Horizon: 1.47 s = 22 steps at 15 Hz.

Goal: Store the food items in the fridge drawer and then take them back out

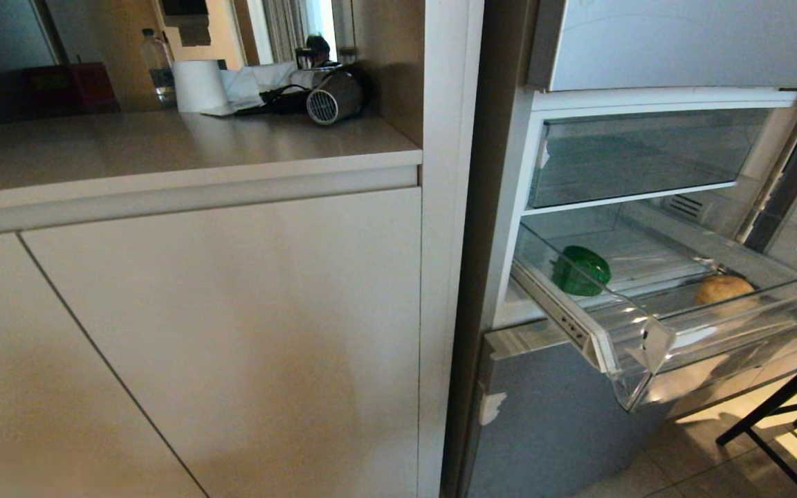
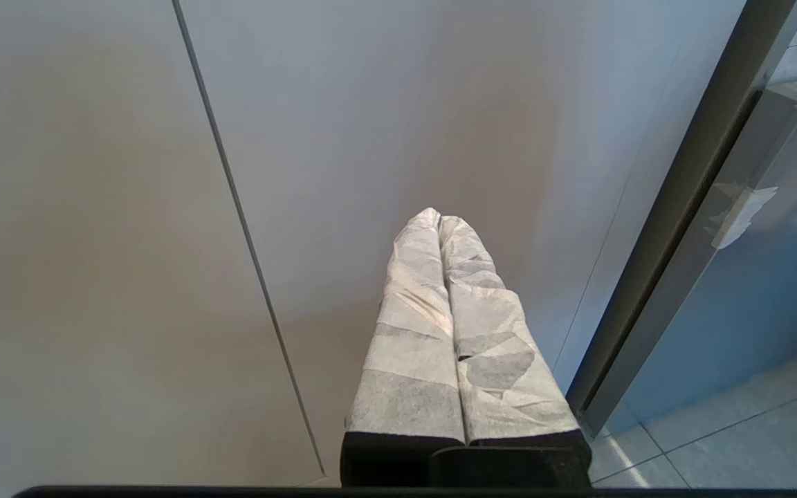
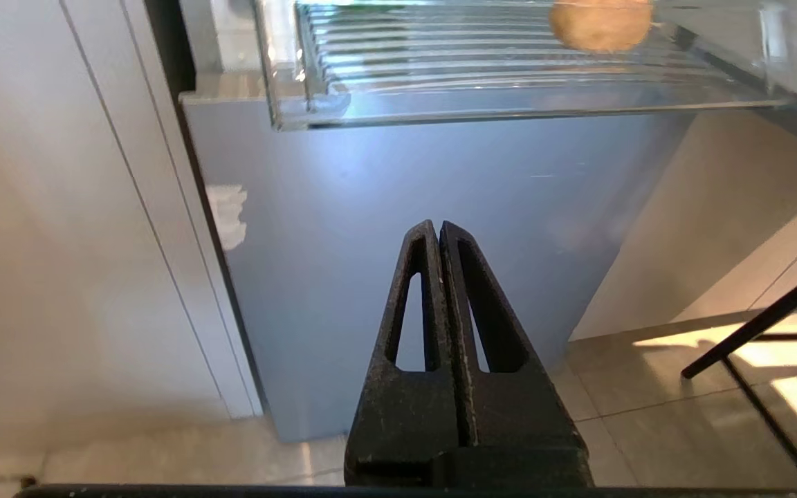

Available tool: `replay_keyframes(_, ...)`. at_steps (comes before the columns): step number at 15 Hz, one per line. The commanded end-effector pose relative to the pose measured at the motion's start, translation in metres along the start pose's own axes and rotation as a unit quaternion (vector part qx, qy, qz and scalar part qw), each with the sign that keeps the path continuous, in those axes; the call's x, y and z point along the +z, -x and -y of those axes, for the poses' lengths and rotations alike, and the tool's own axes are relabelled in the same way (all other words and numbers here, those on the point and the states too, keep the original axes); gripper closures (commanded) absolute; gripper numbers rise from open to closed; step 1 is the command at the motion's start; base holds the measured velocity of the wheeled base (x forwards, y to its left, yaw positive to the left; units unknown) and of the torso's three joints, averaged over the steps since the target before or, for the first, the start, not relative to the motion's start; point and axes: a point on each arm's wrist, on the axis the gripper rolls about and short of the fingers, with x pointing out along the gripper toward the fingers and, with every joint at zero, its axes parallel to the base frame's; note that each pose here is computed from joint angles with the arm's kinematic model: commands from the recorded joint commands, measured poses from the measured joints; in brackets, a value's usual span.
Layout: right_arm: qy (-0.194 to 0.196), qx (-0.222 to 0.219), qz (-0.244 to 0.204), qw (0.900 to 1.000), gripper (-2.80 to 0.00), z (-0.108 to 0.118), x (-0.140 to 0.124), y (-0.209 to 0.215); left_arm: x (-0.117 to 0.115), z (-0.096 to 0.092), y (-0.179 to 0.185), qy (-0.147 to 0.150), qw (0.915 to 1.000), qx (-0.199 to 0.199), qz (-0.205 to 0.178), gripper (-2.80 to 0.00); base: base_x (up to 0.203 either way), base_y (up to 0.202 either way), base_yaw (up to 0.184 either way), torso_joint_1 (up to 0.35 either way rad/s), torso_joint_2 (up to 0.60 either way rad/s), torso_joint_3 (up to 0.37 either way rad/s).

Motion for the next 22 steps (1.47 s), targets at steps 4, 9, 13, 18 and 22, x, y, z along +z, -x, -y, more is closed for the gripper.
replay_keyframes(4, -0.009, -0.002, 0.000, 1.000, 0.00, 0.0001, -0.0008, 0.0004, -0.0025, 0.0000, -0.0007, 0.000, 1.0000, 0.000, -0.004, 0.00, 0.000, 0.000, 0.000, 0.000, 0.00, 0.000)
replay_keyframes(9, -0.009, -0.001, 0.000, 1.000, 0.00, 0.0000, -0.0008, 0.0004, -0.0025, 0.0000, -0.0007, 0.000, 1.0000, 0.000, -0.004, 0.00, 0.000, 0.000, 0.000, 0.108, -0.30, -0.191)
replay_keyframes(13, -0.010, -0.002, 0.000, 1.000, 0.00, 0.0001, -0.0008, 0.0004, -0.0025, 0.0000, -0.0007, 0.000, 1.0000, 0.000, -0.004, 0.00, 0.000, 0.000, 0.000, 0.220, -0.57, -0.344)
replay_keyframes(18, -0.014, -0.002, 0.001, 1.000, 0.00, 0.0001, -0.0007, 0.0004, -0.0025, 0.0000, -0.0007, 0.000, 1.0000, 0.000, -0.004, 0.00, 0.000, 0.000, 0.000, 0.197, -0.48, -0.286)
replay_keyframes(22, -0.022, -0.005, 0.001, 1.000, 0.00, 0.0002, -0.0006, 0.0004, -0.0025, 0.0000, -0.0007, 0.000, 1.0000, 0.000, -0.004, 0.00, 0.000, 0.000, 0.000, 0.155, -0.36, -0.206)
